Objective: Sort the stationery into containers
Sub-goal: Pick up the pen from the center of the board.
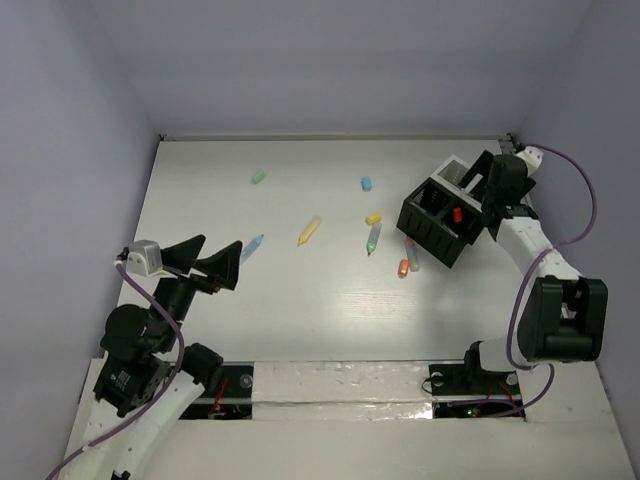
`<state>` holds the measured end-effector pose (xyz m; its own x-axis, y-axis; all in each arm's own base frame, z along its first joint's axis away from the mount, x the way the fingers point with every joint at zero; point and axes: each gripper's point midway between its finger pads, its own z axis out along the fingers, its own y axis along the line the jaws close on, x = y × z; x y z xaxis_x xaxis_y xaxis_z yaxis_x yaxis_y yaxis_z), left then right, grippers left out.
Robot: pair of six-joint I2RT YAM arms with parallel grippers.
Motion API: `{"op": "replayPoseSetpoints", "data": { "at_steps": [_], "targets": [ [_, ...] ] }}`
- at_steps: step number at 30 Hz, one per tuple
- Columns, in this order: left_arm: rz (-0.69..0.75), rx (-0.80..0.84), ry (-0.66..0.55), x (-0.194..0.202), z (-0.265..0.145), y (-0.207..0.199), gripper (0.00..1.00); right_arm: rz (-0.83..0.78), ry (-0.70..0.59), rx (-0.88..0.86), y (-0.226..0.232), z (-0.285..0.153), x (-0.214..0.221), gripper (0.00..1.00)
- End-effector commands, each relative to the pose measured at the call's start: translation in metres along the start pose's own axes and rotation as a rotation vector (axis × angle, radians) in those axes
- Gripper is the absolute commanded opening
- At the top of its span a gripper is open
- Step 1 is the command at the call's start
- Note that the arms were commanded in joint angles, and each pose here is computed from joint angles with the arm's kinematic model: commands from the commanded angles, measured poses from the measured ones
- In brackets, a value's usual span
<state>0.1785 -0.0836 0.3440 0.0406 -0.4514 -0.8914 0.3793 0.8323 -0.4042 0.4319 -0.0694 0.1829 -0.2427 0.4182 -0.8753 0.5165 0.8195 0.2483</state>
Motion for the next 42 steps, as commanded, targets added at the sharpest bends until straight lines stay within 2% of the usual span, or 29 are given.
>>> {"op": "replayPoseSetpoints", "data": {
  "at_steps": [1, 6, 11, 16, 22, 27, 32, 36, 40, 42],
  "targets": [
    [0.013, 0.02, 0.004, 0.001, 0.01, -0.005, 0.99, 0.028, -0.124, -0.186, 0.039, -0.032, -0.051, 0.95],
    [0.032, 0.057, 0.123, 0.028, 0.028, -0.011, 0.99, -0.079, -0.103, -0.404, 0.103, -0.078, -0.038, 0.96],
    [0.038, 0.072, 0.218, 0.051, 0.042, -0.01, 0.96, -0.204, 0.031, -0.636, 0.172, -0.124, 0.027, 0.9],
    [0.048, 0.008, 0.192, 0.045, 0.046, 0.005, 0.95, -0.306, 0.174, -0.763, 0.217, -0.146, 0.098, 0.89],
    [0.053, -0.064, 0.174, 0.042, 0.051, 0.023, 0.94, -0.36, 0.246, -0.89, 0.272, -0.169, 0.141, 0.89],
    [0.056, -0.102, 0.189, 0.045, 0.054, 0.033, 0.93, -0.423, 0.347, -0.95, 0.306, -0.186, 0.197, 0.88],
    [0.057, -0.128, 0.183, 0.044, 0.055, 0.04, 0.92, -0.47, 0.427, -1.084, 0.344, -0.241, 0.248, 0.88],
    [0.058, -0.15, 0.172, 0.041, 0.054, 0.044, 0.91, -0.493, 0.5, -1.155, 0.368, -0.267, 0.285, 0.88],
    [0.059, -0.161, 0.167, 0.04, 0.054, 0.047, 0.91, -0.542, 0.566, -1.183, 0.383, -0.281, 0.325, 0.96],
    [0.057, -0.161, 0.166, 0.039, 0.054, 0.046, 0.91, -0.549, 0.568, -1.21, 0.397, -0.293, 0.331, 0.98]
  ]
}}
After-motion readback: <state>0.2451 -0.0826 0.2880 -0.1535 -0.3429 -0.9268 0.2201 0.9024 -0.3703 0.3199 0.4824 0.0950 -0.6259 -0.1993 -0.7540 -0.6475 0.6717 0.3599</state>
